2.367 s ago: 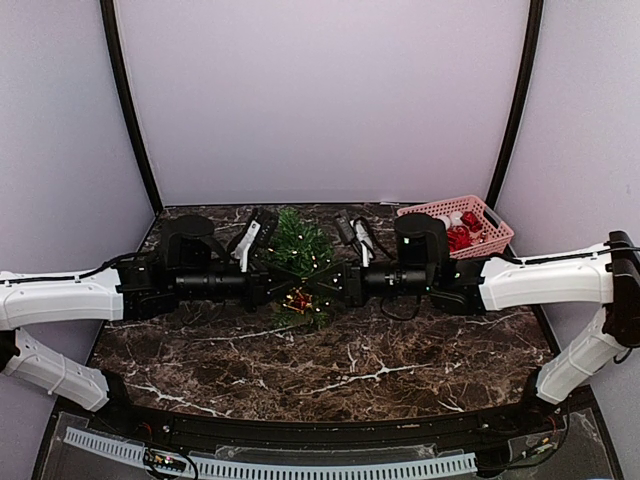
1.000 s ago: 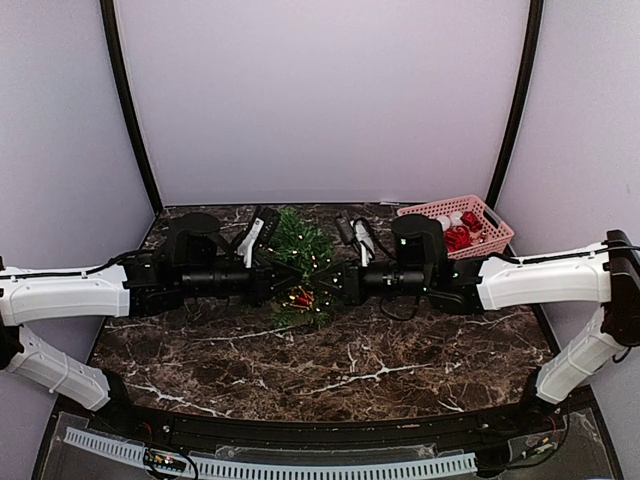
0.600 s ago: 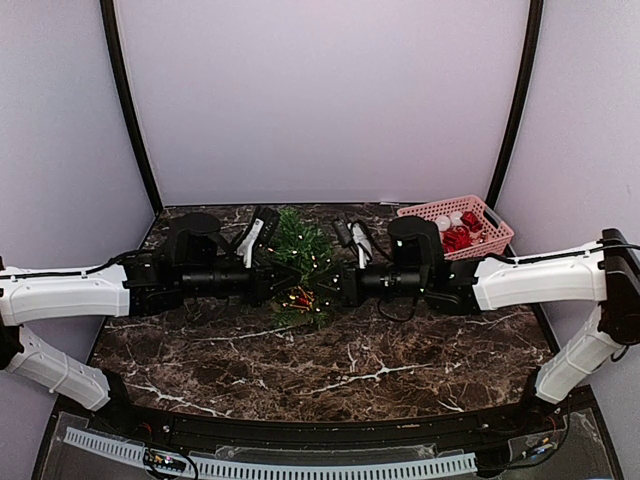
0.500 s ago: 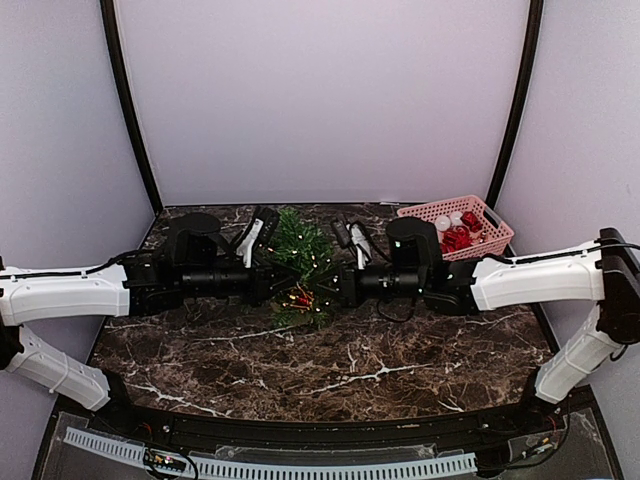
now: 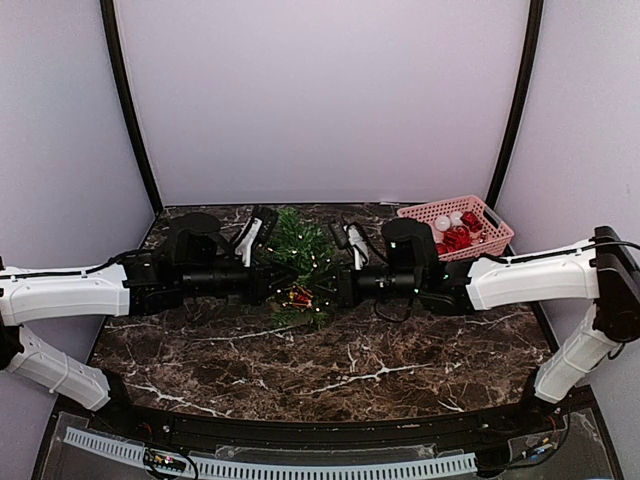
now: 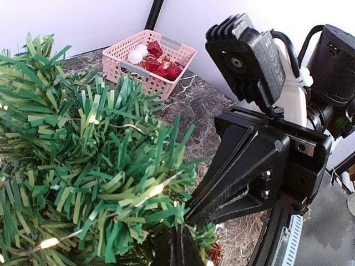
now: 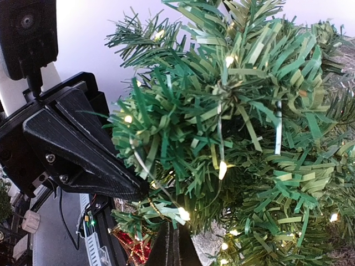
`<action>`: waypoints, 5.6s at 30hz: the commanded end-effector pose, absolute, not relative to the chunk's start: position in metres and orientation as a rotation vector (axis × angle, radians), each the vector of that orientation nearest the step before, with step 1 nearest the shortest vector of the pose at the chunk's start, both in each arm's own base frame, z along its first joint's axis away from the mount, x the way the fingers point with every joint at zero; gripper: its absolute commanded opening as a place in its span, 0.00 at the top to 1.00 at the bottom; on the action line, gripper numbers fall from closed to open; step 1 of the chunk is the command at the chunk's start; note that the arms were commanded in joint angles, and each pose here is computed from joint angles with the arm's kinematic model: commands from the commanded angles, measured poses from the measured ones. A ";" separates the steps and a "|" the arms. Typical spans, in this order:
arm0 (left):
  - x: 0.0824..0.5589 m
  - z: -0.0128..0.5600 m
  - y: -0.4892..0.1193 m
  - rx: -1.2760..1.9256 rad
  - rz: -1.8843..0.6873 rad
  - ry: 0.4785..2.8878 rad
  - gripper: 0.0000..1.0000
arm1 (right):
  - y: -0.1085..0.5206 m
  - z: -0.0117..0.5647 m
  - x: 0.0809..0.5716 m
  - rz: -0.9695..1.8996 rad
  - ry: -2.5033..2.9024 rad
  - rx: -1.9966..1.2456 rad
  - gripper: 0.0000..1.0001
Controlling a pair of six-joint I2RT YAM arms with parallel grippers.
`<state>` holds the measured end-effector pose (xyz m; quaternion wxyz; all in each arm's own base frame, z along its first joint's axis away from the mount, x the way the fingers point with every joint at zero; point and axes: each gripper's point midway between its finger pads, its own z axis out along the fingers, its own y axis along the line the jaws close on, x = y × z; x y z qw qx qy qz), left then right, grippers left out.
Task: Decorate the small christmas tree
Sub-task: Hang the ornament drum on the branch, then pick up the ornament ball from the bin, then hang the ornament ball on the branch.
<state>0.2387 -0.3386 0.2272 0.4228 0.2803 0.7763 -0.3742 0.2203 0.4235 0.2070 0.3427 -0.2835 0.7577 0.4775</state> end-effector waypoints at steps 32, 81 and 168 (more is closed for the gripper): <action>0.229 0.248 -0.310 0.653 -0.905 1.917 0.62 | 0.421 0.236 0.221 1.316 1.885 -0.692 0.81; 0.366 0.259 -0.046 0.089 -0.188 2.019 0.10 | 0.072 0.181 0.528 -0.060 2.242 0.074 0.21; 0.226 0.313 -0.233 0.319 -1.351 1.791 0.17 | 0.404 0.363 0.220 1.277 1.712 -0.847 0.58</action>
